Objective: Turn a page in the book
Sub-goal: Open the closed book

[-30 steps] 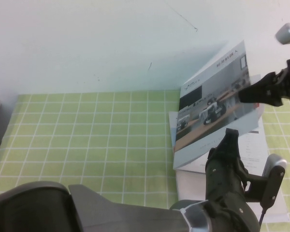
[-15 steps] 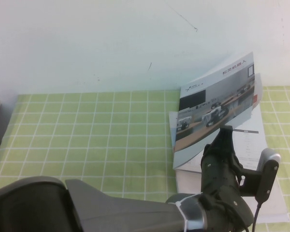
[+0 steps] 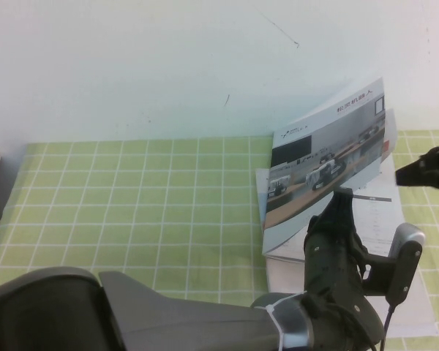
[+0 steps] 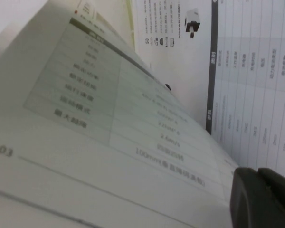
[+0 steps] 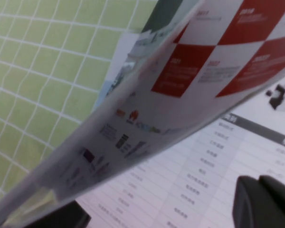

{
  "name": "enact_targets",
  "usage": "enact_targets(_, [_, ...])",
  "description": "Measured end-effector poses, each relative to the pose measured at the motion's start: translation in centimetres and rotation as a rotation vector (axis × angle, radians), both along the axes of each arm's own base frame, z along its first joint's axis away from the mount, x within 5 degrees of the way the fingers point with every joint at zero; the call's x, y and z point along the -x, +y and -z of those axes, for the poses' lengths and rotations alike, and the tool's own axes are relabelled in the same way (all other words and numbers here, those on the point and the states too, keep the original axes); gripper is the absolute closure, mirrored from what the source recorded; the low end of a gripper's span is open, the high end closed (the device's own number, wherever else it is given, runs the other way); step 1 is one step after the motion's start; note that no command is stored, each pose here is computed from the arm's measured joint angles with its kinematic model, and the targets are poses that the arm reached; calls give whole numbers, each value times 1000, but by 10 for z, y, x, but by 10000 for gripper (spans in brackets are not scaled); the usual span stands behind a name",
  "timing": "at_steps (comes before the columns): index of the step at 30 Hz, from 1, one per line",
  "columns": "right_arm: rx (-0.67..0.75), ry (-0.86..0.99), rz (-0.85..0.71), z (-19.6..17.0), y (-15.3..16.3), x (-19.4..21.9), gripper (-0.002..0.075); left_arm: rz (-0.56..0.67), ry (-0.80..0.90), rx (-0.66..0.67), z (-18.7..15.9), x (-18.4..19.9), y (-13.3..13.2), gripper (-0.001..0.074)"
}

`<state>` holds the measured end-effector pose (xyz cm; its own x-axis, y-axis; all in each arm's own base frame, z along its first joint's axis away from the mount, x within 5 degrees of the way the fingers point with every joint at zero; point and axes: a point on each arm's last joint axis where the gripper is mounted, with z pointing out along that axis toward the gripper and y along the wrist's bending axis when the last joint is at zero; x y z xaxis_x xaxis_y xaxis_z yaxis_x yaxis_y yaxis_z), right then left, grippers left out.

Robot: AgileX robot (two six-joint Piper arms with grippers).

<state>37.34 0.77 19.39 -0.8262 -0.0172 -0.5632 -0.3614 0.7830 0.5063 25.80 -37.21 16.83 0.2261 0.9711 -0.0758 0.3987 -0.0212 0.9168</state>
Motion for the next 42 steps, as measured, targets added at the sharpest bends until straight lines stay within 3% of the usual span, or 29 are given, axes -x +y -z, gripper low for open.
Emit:
enact_targets(9, [49,58,-95,52,44,-9,728,-49,-25,28,-3,-2,3,739])
enact_targets(17, [65,109,-82,77,49,-11,728,-145,-64,88,-7,-8,11,739])
enact_targets(27, [59,119,-82,79,49,-11,728,-468,-138,190,-13,-41,54,739])
enact_targets(34, [57,121,-84,79,49,-11,728,-757,-15,242,0,-60,94,739])
enact_targets(42, [39,93,-102,78,51,-12,728,-801,44,250,5,-71,108,739])
